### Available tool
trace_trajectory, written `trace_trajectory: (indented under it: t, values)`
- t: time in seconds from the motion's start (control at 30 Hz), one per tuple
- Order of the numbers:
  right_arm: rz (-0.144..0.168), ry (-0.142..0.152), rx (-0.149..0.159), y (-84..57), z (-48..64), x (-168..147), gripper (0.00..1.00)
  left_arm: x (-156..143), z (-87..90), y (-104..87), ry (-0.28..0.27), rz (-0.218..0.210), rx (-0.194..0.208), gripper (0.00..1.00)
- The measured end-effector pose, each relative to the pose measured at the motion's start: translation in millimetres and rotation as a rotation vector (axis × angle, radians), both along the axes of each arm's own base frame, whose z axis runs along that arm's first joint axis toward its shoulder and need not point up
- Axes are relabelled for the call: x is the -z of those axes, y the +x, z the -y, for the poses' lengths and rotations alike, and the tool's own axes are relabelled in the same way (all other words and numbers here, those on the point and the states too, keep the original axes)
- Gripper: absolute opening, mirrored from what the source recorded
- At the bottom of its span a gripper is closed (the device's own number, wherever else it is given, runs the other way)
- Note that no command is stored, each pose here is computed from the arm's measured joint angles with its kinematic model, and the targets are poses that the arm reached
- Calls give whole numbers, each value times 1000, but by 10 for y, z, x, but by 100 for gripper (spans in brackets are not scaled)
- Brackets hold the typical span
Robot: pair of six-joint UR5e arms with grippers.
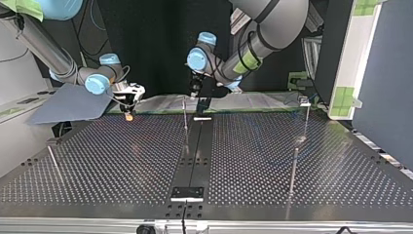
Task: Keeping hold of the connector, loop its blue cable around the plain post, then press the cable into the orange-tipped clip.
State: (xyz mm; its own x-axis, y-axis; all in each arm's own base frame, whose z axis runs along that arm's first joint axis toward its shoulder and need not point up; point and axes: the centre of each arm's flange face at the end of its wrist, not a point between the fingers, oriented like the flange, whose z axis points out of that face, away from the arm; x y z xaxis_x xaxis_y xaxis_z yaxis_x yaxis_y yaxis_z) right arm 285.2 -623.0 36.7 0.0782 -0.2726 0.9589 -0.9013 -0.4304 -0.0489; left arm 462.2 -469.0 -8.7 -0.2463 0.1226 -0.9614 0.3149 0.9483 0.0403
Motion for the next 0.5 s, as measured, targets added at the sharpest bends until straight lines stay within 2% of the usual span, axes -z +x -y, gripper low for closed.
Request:
trace_trajectory:
  t: [0.5]
  values:
    - [1, 0, 0, -1, 1, -1, 0, -51, 160, -126, -13, 20, 25, 99]
